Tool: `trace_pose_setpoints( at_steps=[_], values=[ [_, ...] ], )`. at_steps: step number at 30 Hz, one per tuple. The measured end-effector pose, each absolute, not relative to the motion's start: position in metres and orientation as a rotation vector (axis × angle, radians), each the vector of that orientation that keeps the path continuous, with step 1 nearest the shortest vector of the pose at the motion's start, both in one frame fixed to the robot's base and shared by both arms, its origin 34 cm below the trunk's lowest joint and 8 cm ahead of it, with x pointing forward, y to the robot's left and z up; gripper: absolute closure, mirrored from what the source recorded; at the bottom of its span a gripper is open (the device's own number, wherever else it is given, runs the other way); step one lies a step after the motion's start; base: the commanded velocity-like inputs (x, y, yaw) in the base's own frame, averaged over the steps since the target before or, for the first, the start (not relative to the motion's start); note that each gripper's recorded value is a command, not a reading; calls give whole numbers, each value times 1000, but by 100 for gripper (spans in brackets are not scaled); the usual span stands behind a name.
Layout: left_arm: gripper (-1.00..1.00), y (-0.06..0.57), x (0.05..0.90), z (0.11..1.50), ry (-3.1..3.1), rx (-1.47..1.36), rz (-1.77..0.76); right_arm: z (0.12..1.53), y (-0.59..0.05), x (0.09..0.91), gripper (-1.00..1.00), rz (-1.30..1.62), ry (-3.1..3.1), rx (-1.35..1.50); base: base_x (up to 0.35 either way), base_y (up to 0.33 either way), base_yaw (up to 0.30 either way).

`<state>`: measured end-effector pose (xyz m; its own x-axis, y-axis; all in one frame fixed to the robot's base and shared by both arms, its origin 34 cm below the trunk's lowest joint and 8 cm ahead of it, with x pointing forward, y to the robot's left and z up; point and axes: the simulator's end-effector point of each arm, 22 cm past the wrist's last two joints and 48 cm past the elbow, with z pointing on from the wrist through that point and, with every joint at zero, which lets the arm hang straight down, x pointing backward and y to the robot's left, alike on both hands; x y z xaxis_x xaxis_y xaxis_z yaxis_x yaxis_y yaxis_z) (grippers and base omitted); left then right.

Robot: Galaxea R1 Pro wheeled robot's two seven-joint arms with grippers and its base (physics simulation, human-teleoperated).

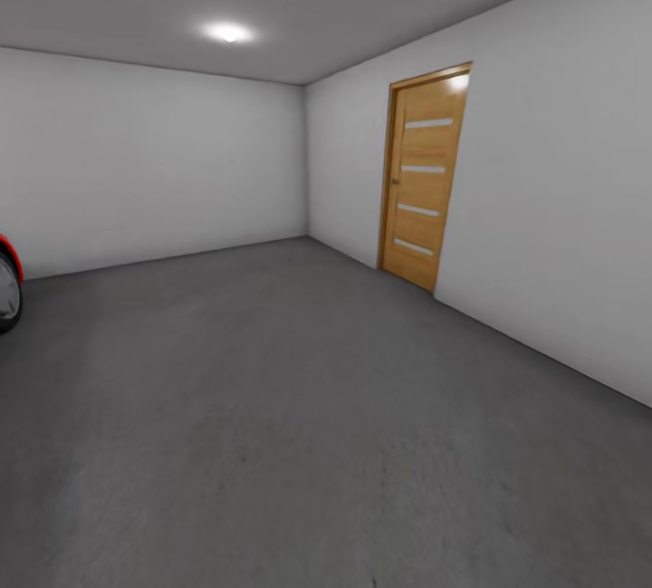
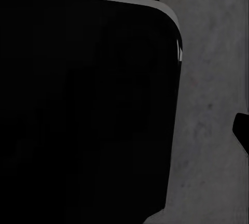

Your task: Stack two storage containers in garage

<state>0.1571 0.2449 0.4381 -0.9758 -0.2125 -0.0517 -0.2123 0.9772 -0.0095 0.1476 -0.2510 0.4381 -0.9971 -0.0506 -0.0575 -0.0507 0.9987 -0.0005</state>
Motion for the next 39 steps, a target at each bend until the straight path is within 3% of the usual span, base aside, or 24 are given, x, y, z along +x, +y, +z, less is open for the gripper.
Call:
trace_pose_setpoints(
  at_steps=[39],
  values=[
    [-100, 245, 157, 438, 3072, -328, -5, 438, -251, 148, -100, 2, 3083, -78, 324, 0, 0]
  ],
)
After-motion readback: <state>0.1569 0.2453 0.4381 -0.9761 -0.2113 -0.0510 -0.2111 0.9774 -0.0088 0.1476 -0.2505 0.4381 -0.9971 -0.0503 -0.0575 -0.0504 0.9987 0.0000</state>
